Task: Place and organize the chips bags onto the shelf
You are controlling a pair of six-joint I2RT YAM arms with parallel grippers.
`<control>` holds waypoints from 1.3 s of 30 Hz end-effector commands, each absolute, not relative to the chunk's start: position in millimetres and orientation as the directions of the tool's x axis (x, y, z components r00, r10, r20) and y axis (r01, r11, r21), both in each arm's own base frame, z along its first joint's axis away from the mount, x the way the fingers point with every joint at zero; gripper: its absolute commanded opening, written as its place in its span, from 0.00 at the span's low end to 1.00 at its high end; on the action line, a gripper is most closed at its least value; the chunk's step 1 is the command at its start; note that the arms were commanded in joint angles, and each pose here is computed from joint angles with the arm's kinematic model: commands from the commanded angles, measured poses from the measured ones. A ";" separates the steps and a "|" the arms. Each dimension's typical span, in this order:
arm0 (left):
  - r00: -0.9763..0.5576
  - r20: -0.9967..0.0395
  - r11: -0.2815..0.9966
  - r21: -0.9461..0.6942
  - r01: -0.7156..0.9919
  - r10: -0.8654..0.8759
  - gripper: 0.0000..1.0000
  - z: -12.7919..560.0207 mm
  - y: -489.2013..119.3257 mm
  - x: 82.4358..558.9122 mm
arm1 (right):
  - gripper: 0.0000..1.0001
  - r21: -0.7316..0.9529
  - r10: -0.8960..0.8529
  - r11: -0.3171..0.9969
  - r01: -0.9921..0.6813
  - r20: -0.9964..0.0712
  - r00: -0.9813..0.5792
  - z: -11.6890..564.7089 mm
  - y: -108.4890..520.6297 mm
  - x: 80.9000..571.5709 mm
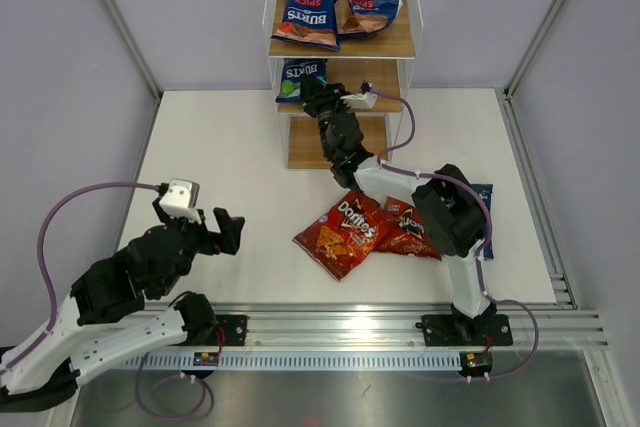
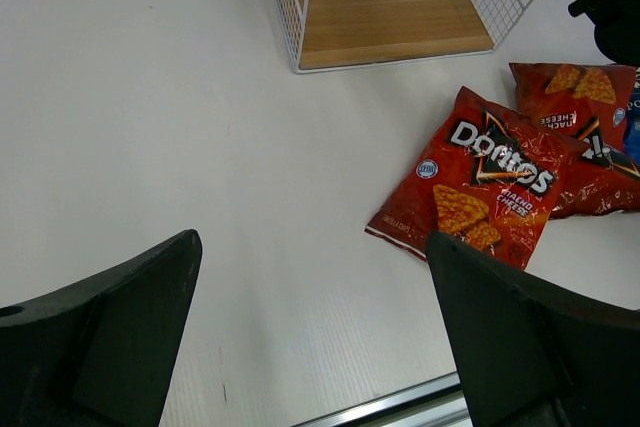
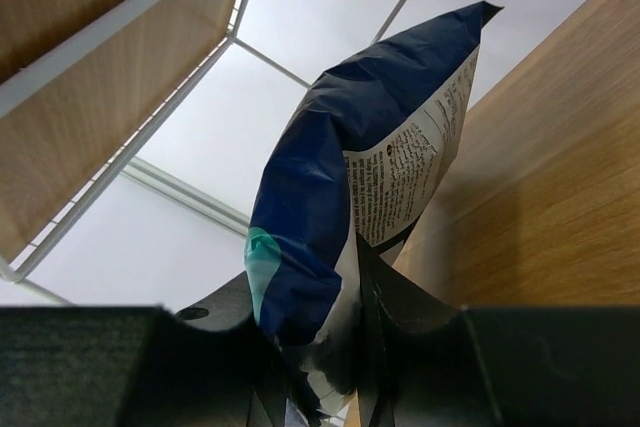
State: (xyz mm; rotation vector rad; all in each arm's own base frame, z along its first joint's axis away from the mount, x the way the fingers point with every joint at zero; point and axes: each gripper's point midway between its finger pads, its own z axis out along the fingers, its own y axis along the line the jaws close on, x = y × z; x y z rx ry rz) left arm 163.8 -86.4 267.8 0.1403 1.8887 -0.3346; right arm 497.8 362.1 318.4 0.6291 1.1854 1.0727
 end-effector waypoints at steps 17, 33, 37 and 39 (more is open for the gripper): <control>-0.319 -0.945 0.932 -0.174 0.318 -0.068 0.99 274.7 -98.5 163.8 | 0.38 0.823 0.873 0.482 -0.300 -0.481 0.083 340.8 352.4 524.4; -0.321 -0.945 0.936 -0.166 0.309 -0.062 0.99 273.6 -97.7 164.9 | 0.63 0.798 0.840 0.533 -0.281 -0.540 0.058 340.3 349.7 506.6; -0.322 -0.944 0.939 -0.168 0.300 -0.066 0.99 273.6 -96.6 165.3 | 0.67 0.801 0.824 0.555 -0.223 -0.566 0.020 329.0 351.4 503.5; -0.321 -0.945 0.940 -0.168 0.296 -0.068 0.99 274.1 -95.8 165.6 | 0.73 0.810 0.820 0.563 -0.164 -0.572 -0.014 317.2 352.2 502.1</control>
